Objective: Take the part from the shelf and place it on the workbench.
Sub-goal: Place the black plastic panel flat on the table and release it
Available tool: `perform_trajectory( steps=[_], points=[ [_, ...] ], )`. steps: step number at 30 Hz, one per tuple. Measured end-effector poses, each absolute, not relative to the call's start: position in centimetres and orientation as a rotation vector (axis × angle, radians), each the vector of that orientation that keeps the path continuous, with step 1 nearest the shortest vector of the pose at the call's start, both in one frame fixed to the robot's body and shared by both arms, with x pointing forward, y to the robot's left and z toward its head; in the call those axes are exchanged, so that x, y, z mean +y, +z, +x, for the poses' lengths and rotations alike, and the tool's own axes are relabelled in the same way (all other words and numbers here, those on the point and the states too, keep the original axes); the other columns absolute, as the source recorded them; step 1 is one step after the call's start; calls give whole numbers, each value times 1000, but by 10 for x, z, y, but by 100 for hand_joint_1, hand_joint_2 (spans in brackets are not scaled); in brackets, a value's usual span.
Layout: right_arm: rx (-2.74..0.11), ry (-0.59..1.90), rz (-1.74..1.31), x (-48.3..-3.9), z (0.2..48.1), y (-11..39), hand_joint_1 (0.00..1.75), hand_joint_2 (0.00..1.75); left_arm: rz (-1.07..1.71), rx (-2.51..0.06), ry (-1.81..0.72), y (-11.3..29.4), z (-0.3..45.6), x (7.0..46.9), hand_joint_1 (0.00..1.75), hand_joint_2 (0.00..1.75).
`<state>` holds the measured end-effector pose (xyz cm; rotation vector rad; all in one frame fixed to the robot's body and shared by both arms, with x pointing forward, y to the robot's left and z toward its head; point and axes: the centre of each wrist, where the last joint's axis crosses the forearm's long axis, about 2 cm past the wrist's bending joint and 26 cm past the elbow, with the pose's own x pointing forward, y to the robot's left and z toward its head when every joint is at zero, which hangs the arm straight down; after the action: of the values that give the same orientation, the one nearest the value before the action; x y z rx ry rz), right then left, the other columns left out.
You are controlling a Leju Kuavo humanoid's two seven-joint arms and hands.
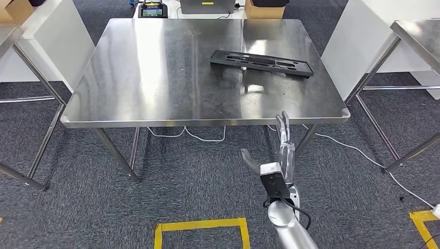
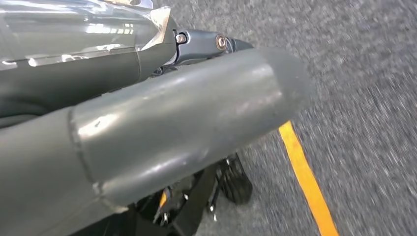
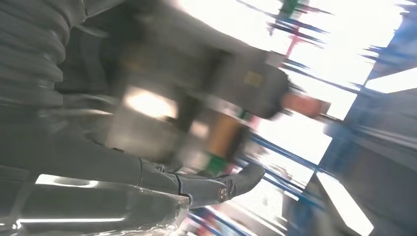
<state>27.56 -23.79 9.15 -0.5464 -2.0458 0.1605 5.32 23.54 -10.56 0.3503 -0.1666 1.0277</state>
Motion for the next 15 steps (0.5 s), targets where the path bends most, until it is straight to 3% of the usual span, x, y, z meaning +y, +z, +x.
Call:
perform_trajectory(
  steps=[15],
  points=[
    [-1273,367,-304,-222,250,-22,0,175,353,-134,1017,-107,45,237,0,0]
  ],
)
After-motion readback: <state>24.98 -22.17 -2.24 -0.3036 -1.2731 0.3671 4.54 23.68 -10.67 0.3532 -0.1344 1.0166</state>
